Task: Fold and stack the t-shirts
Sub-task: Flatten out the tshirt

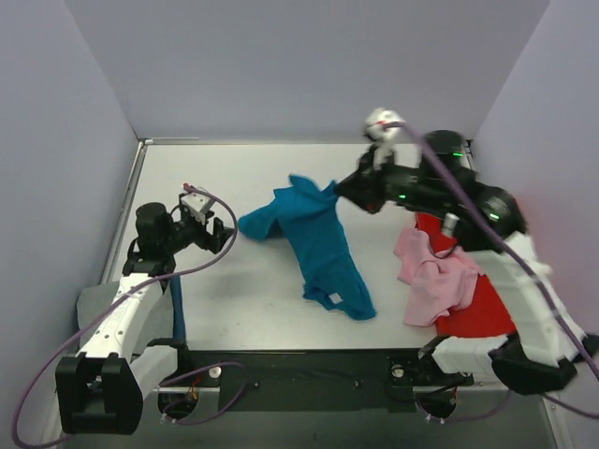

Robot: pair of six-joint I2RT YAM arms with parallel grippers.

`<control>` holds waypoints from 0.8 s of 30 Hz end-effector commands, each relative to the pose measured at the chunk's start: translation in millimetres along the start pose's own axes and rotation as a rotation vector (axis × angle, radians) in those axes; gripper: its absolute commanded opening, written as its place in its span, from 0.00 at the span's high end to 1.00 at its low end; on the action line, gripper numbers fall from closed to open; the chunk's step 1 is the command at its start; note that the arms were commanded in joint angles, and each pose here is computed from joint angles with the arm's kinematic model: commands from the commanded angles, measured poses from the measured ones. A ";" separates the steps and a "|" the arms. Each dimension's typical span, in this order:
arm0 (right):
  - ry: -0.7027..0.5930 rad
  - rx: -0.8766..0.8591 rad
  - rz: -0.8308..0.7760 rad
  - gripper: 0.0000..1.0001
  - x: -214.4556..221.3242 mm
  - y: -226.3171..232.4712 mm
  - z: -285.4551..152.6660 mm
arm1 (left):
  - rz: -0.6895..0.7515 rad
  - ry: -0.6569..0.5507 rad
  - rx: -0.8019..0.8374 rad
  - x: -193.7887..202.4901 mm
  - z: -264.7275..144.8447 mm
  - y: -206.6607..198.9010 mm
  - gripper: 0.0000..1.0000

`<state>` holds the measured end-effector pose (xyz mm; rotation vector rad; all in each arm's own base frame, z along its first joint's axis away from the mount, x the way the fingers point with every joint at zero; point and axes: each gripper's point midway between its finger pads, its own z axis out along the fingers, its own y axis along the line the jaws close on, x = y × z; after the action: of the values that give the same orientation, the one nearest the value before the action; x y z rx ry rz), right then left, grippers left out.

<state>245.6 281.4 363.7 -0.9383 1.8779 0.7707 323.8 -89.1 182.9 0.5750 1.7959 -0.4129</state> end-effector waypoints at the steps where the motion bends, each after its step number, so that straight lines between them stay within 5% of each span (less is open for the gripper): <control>1: -0.151 0.067 -0.036 1.00 -23.7 -4.0 -82.1 | 0.162 -0.104 0.216 -51.6 12.3 -39.0 0.16; 6: -0.166 0.212 -0.006 1.00 6.6 -33.8 -114.3 | 0.218 -0.109 0.299 -60.7 18.1 -62.3 0.14; 11: -0.107 0.271 0.199 1.00 40.8 -67.8 -90.0 | 0.267 0.014 0.436 -26.7 12.7 -101.4 0.15; 19: 0.095 0.406 0.433 1.00 120.2 -136.8 -40.7 | 0.283 0.096 0.627 -1.7 15.8 -184.5 0.33; 24: 0.100 0.387 0.471 1.00 127.9 -146.0 -22.1 | 0.295 0.114 0.744 22.9 20.2 -251.1 0.15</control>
<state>301.1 140.8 221.3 -0.3326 2.3606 0.5586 209.5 -269.5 162.9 1.3621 1.6153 -0.8170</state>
